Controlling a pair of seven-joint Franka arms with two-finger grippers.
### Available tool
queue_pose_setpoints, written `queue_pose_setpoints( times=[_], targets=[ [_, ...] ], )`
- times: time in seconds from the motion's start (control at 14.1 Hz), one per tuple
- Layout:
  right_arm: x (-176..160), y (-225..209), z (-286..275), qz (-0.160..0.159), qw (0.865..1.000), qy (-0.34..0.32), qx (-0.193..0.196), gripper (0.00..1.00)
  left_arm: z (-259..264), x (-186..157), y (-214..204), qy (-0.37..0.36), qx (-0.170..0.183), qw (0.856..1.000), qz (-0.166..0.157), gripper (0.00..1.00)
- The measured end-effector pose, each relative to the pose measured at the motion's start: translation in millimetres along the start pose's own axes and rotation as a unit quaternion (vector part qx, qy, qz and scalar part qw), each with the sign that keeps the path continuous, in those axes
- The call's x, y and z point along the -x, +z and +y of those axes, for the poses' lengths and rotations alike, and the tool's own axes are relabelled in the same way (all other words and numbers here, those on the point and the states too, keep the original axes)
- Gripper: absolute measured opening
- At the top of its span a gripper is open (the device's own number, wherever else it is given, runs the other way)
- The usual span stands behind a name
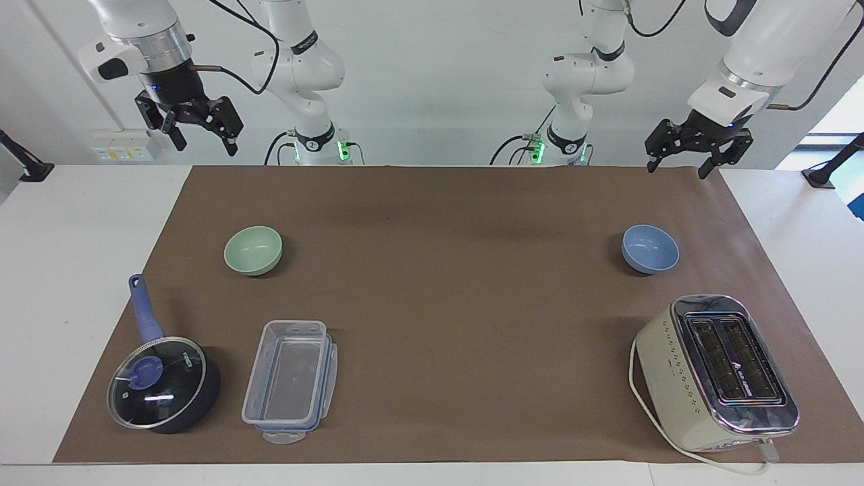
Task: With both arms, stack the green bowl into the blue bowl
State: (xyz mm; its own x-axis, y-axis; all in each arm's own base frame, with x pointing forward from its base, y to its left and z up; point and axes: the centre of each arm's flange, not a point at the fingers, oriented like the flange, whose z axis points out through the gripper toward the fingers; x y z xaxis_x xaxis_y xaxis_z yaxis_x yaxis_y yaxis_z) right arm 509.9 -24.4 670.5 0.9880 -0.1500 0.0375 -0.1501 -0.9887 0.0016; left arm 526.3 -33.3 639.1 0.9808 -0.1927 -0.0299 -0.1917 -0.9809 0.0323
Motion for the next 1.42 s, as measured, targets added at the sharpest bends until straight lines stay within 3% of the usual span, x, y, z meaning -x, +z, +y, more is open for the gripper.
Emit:
queue_pose_setpoints(
  times=[0.42,0.78,1.13,1.42],
  targets=[
    [0.0,0.0,0.0,0.000,1.000,0.000,0.000,1.00,-16.0,2.5,5.4,-0.015,0.002,1.000,-0.005,1.00],
    [0.0,0.0,0.0,0.000,1.000,0.000,0.000,1.00,-19.4,-1.8,36.3,-0.018,0.005,1.000,-0.013,1.00],
    [0.0,0.0,0.0,0.000,1.000,0.000,0.000,1.00,-53.4,-1.3,76.7,-0.019,0.017,1.000,-0.004,1.00],
    [0.0,0.0,0.0,0.000,1.000,0.000,0.000,1.00,-106.3,7.8,124.2,-0.010,0.035,0.999,0.024,1.00]
  ],
)
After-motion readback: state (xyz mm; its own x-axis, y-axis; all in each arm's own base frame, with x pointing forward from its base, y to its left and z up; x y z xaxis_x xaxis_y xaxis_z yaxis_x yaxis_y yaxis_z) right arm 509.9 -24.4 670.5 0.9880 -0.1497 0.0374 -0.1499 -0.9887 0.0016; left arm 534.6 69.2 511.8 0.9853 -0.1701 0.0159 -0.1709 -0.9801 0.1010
